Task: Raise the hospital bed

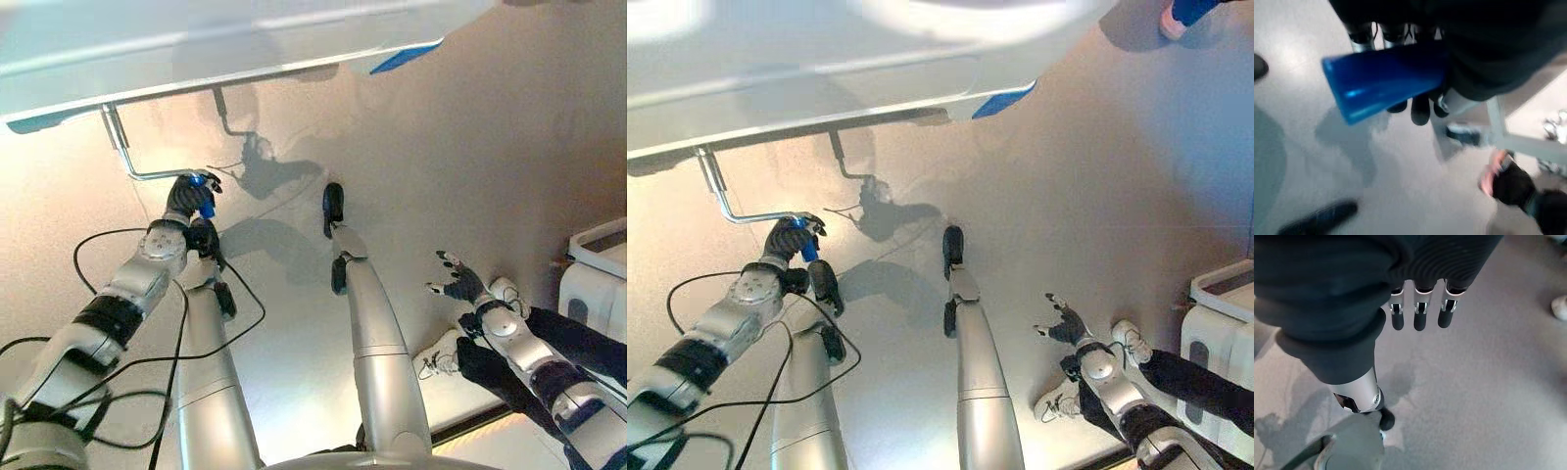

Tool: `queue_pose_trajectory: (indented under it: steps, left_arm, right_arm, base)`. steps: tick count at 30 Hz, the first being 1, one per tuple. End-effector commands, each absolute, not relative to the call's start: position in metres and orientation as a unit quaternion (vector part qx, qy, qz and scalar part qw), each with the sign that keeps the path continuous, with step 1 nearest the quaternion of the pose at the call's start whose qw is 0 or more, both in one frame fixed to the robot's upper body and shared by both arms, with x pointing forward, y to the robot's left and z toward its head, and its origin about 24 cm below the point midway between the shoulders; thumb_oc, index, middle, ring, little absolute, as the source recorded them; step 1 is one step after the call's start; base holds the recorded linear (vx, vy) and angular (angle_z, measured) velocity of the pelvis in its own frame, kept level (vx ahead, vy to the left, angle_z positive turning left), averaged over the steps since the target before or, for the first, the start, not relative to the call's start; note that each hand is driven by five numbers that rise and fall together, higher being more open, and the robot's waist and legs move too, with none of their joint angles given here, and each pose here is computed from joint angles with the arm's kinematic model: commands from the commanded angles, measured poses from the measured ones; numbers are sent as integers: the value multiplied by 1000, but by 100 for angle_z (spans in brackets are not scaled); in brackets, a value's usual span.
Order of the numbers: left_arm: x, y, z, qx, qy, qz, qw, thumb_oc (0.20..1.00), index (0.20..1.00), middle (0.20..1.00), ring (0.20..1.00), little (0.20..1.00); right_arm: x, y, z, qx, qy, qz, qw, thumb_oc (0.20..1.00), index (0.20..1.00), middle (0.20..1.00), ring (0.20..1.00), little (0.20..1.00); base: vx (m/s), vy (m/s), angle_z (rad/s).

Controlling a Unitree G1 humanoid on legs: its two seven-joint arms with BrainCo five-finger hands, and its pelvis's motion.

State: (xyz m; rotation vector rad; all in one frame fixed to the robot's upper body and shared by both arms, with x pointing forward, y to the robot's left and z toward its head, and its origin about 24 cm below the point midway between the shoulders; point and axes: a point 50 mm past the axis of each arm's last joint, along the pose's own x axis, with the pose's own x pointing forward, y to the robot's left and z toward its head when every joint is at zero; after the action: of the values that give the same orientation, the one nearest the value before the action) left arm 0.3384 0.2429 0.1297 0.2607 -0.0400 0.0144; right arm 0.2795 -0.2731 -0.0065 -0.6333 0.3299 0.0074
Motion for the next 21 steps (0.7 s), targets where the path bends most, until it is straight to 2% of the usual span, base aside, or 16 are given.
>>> queue_pose_trajectory:
  steps: [1, 10, 21]
  left_arm:
    - [322, 163, 165, 126, -151, -192, 961, 200, 200, 200, 200, 200]
    - [274, 163, 178, 81, -164, -293, 938, 200, 200, 200, 200, 200]
    - [236, 204, 159, 58, -82, -296, 950, 200, 200, 200, 200, 200]
  right_arm:
    - [246, -318, -13, -363, 216, -18, 906, 1000, 1000, 1000, 1000, 1000]
    - [223, -324, -33, -358, 255, -18, 898, 1000, 1000, 1000, 1000, 1000]
    - [192, -335, -55, -346, 314, -17, 884, 1000, 1000, 1000, 1000, 1000]
  base:
    - [4, -9, 9]
    - [12, 0, 10]
    - [6, 32, 8]
